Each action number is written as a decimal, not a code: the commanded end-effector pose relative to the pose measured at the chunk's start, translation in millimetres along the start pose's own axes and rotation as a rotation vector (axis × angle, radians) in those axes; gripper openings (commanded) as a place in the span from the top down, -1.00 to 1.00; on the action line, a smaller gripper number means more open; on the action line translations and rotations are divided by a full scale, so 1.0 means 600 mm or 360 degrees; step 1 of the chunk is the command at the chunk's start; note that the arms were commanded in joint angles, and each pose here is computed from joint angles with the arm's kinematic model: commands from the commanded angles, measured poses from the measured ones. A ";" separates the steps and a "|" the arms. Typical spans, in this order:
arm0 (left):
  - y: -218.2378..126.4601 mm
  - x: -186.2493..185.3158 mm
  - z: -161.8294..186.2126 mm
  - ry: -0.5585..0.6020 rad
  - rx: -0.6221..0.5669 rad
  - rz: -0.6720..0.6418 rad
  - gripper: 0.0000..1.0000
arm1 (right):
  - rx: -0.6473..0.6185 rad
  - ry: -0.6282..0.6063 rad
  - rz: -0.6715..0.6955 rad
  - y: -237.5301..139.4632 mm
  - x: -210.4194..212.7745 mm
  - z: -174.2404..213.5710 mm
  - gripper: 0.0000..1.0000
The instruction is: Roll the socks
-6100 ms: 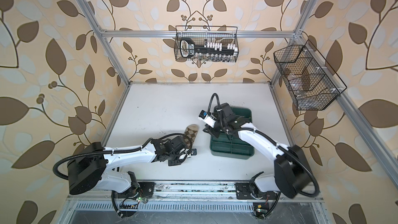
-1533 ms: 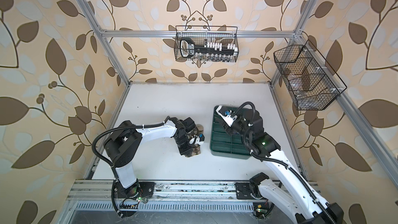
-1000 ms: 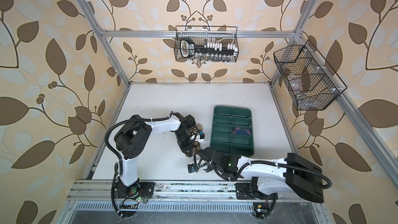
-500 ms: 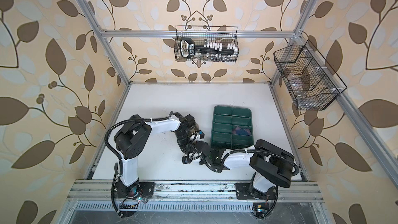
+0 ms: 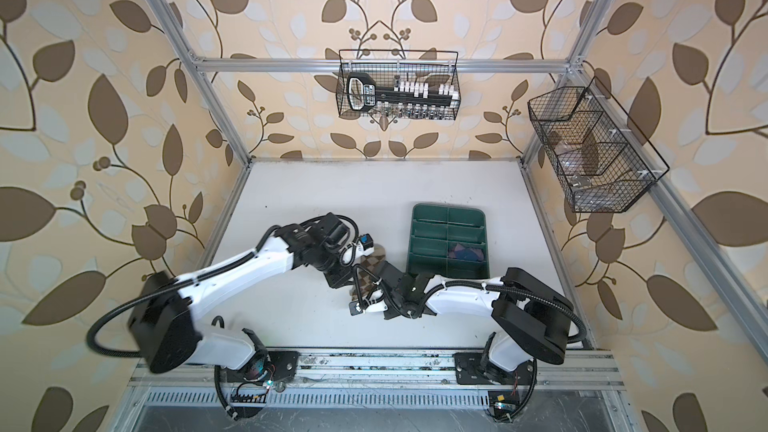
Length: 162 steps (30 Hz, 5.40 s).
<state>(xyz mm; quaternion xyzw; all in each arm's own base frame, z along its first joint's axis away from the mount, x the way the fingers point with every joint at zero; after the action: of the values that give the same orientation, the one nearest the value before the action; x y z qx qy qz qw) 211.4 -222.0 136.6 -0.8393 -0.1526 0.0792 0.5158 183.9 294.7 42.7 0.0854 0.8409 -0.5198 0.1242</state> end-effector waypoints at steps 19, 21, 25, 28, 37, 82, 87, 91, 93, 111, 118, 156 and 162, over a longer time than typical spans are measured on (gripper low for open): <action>-0.188 -0.030 0.026 0.0279 -0.0498 -0.0491 -0.46 | 0.0298 0.0761 -0.1260 -0.012 0.027 0.025 1.00; -0.177 -0.039 0.018 0.0420 -0.0424 -0.0495 -0.43 | 0.0313 0.0817 -0.1243 -0.004 0.012 0.031 1.00; -0.132 -0.072 0.004 0.0854 -0.0260 -0.0654 -0.49 | 0.0355 0.0854 -0.1159 0.011 -0.016 0.053 1.00; -0.072 -0.101 0.001 0.1107 -0.0149 -0.0675 -0.57 | 0.0370 0.0881 -0.1135 0.016 -0.027 0.067 1.00; 0.062 -0.127 -0.055 0.1191 -0.0116 -0.0638 -0.78 | 0.0345 0.0883 -0.1135 0.012 -0.030 0.066 1.00; 0.175 -0.109 0.035 0.0401 0.0494 0.0433 1.00 | -0.1390 0.1952 0.0691 -0.441 -0.399 0.057 0.50; 0.162 -0.082 0.012 0.0263 0.0379 0.0575 1.00 | -0.1548 0.1889 0.0448 -0.439 -0.352 0.022 0.75; 0.157 -0.057 0.006 0.0145 0.0344 0.0663 1.00 | -0.1261 0.1423 0.0410 -0.385 -0.265 -0.015 0.77; 0.156 -0.048 0.008 0.0085 0.0331 0.0704 1.00 | -0.1014 0.0917 0.0406 -0.333 -0.181 -0.031 0.64; 0.163 -0.026 0.018 -0.0068 0.0318 0.0775 1.00 | -0.0260 -0.0134 0.0568 -0.055 -0.079 -0.021 -0.01; 0.163 -0.027 0.016 -0.0074 0.0310 0.0786 1.00 | -0.0229 -0.0070 0.0532 -0.002 -0.085 -0.020 -0.08; -0.197 0.066 0.052 -0.0262 -0.0403 -0.0881 0.01 | 0.0491 0.0857 -0.1068 0.032 -0.016 0.015 1.00; -0.242 0.022 0.034 0.0025 -0.0566 -0.0843 -0.16 | 0.0458 0.0906 -0.1065 0.036 -0.051 0.001 1.00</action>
<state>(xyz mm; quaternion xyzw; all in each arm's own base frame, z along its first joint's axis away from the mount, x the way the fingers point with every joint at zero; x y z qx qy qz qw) 203.5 -131.4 253.6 -0.8334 -0.4166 -0.0538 0.3591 233.4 314.0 39.7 -0.0122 0.7756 -0.5798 -0.2491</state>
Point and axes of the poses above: each gripper's point midway between its finger pads, its own y axis out along the fingers, its own x axis along the line the jaws close on, z = x × y, the point moved 1 cm from there along -y, back along the fingers, and after that the axes turned 15 degrees about y, right-handed, at the moved point
